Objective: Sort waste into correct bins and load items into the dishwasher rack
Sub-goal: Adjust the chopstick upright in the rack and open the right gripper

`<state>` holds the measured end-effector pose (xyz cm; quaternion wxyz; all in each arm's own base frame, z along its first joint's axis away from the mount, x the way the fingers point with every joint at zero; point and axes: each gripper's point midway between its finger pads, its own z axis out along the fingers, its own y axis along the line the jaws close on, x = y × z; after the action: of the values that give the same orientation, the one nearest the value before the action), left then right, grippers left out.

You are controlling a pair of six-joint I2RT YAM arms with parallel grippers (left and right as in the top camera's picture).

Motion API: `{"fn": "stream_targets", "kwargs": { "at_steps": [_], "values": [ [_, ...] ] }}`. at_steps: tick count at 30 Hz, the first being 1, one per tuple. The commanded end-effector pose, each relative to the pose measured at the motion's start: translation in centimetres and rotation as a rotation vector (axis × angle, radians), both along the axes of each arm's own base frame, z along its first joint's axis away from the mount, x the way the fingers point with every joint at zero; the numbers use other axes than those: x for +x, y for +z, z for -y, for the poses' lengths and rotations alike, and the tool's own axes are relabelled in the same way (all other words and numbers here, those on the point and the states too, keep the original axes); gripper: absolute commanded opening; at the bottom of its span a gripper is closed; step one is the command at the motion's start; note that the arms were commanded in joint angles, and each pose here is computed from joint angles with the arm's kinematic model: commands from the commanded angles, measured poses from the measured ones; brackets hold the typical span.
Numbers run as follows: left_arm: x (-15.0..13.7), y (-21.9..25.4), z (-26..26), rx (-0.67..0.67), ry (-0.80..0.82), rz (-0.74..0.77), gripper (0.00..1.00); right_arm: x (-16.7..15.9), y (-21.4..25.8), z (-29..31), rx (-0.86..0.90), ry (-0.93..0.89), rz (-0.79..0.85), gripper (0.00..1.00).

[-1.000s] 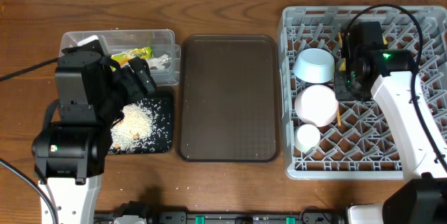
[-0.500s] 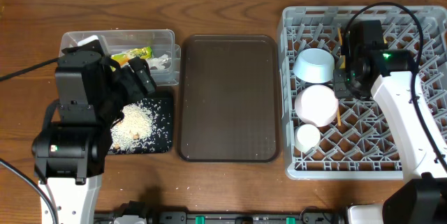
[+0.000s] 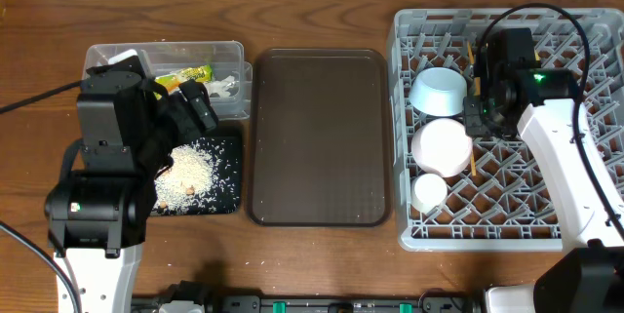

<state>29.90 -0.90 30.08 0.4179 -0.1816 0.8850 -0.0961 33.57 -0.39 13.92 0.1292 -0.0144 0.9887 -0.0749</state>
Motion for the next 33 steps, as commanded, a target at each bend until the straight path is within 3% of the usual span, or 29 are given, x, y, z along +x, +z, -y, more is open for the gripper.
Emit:
{"fn": "stream_targets", "kwargs": {
  "at_steps": [1,14,21,22,23,24,25,33],
  "values": [
    [0.1,0.6,-0.2,0.008,0.0,0.015,0.91,0.0,-0.3,0.5,0.0,-0.007,-0.011,0.22],
    [0.1,0.6,-0.2,0.008,0.0,0.015,0.91,0.1,-0.4,0.1,0.024,-0.002,-0.008,0.27],
    [0.1,0.6,-0.2,0.008,0.0,0.015,0.91,1.6,0.1,-4.0,0.248,0.064,0.05,0.33],
    [0.1,0.6,-0.1,0.008,0.0,0.014,0.91,1.8,0.2,-4.6,0.282,0.076,0.06,0.39],
    [0.1,0.6,-0.1,0.008,0.0,0.014,0.91,1.9,0.4,-5.2,0.315,0.087,0.068,0.55],
    [0.1,0.6,-0.1,0.008,0.0,0.014,0.91,2.0,0.5,-5.5,0.332,0.094,0.073,0.8],
    [0.1,0.6,-0.2,0.008,0.0,0.015,0.91,2.0,0.5,-5.6,0.339,0.097,0.071,0.99],
    [0.1,0.6,-0.2,0.008,0.0,0.015,0.91,2.0,0.5,-5.7,0.338,0.098,0.071,0.99]
  ]
}}
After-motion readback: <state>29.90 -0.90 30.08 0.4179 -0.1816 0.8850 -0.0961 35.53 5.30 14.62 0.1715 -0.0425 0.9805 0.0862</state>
